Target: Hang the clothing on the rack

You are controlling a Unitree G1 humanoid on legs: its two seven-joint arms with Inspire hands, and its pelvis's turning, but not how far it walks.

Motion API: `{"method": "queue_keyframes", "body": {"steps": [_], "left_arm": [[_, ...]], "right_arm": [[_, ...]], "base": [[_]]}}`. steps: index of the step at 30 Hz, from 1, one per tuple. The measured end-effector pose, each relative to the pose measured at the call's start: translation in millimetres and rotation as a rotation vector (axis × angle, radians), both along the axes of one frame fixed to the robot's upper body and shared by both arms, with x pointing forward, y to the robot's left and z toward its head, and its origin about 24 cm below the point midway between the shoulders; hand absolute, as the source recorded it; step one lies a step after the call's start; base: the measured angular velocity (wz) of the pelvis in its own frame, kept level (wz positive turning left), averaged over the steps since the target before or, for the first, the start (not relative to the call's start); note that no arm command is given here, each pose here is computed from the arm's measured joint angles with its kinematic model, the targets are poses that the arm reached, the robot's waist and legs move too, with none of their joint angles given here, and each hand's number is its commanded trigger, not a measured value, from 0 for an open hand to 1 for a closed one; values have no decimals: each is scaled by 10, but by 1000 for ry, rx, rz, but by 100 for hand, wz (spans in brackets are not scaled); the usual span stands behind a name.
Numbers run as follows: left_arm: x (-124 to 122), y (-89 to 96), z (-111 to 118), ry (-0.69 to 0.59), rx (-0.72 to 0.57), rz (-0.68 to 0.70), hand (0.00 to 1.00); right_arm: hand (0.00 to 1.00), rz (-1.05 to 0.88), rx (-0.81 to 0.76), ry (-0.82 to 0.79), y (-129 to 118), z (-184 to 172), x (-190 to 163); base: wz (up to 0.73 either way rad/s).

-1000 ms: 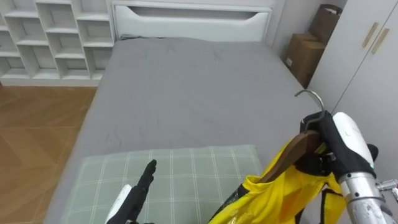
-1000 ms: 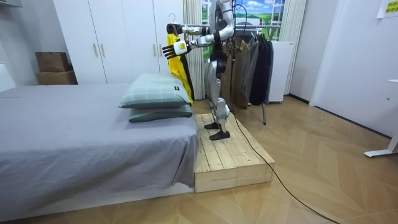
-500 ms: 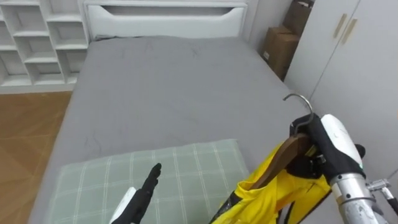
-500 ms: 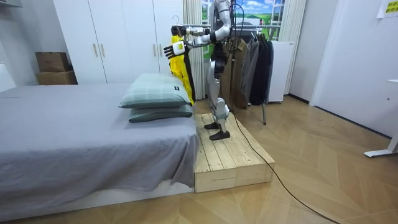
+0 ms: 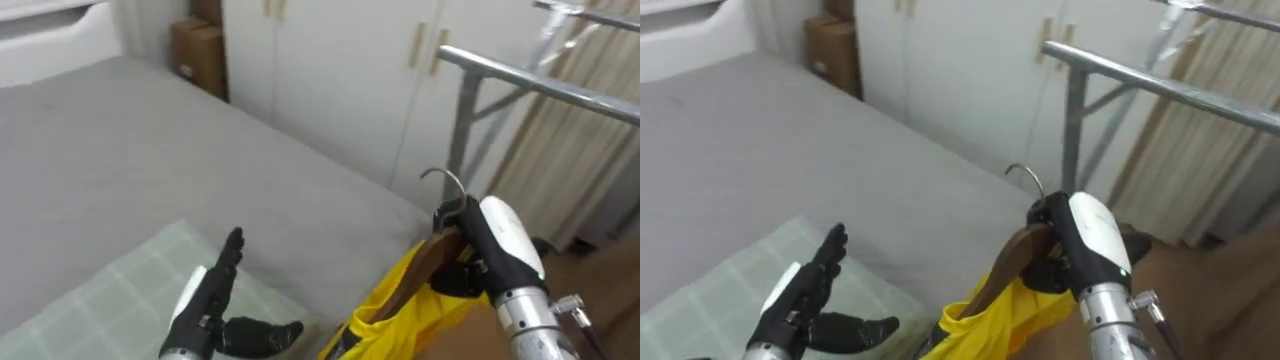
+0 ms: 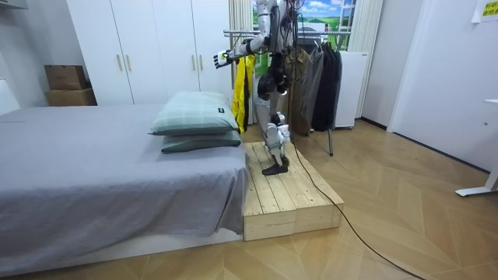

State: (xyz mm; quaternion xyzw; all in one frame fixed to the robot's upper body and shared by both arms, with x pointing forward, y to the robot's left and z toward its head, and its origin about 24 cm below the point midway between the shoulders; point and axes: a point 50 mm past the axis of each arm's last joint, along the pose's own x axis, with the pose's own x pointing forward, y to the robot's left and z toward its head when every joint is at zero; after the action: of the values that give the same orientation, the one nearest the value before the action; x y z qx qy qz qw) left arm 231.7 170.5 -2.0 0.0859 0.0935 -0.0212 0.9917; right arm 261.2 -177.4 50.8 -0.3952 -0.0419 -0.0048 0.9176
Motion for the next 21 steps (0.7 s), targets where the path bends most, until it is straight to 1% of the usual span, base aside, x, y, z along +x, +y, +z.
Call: {"method": "queue_keyframes", "body": {"steps": [1,4,6,8,11,17,21], "left_arm": [[1,15,3,-2,-2,9,0],[32,-11,30,-14,-15,4,0],[18,-27,13,-7,-48,12,0],[-4,-39,-19,7,-54,15,0],[-11,-78,-30,12,-64,6,0],[-43,-206,-64,21,-87,17,0],[-47,-227,-78,26,-94,22,0]], "right_arm": [[100,-1,3,0,1,-1,0],[100,-28,-9,-12,-65,28,9],[100,-30,-37,-31,-73,77,37],[100,-22,-32,-53,-56,137,75],[100,-14,-23,-92,-39,236,99],[100,-31,-43,-146,-32,316,100],[100,-51,-68,-163,-41,315,87]], "base": [[-89],[-37],[-57],[-65],[-49],[-77],[-34]]}}
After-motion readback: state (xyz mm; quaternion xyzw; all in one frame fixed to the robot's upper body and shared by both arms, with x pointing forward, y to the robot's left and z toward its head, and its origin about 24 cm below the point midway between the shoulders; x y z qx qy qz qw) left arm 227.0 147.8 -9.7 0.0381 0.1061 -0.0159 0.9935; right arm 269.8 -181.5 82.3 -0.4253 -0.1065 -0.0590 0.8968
